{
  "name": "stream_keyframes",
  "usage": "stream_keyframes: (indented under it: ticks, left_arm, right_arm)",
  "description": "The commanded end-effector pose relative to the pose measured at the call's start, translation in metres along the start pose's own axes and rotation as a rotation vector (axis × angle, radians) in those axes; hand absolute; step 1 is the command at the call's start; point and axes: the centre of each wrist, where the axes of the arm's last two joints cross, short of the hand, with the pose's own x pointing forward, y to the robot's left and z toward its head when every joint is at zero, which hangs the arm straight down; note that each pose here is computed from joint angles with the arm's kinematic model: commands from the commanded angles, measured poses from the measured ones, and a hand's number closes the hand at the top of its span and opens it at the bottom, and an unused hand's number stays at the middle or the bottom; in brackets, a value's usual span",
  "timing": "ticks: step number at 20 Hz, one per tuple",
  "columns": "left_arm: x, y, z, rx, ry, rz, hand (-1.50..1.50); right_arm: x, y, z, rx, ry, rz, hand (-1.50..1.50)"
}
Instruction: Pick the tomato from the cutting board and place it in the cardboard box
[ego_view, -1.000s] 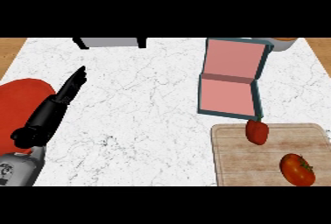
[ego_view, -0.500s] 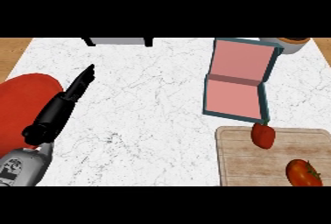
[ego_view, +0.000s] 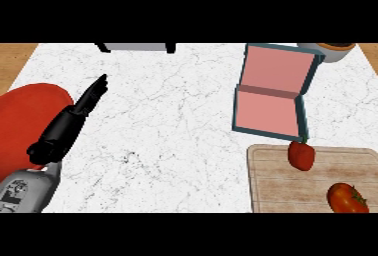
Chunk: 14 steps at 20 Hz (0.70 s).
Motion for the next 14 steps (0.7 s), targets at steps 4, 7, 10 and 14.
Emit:
stream_keyframes:
  ticks: [4, 7, 10, 14]
  left_arm:
    - [0.017, -0.006, -0.019, 0.000, -0.005, -0.001, 0.00]
    - [-0.004, 0.012, -0.003, -0.013, -0.001, 0.012, 0.00]
    - [0.004, 0.002, -0.020, 0.007, -0.006, 0.005, 0.00]
    - [-0.008, 0.003, -0.001, -0.002, 0.005, 0.007, 0.00]
  right_arm:
    - [0.010, 0.014, -0.026, 0.072, 0.119, 0.013, -1.50]
    - [0.020, 0.028, -0.029, 0.042, 0.157, 0.065, -1.50]
    - [0.028, 0.029, -0.038, 0.033, 0.167, 0.075, -1.50]
    - [0.031, 0.050, -0.042, 0.009, 0.178, 0.084, -1.50]
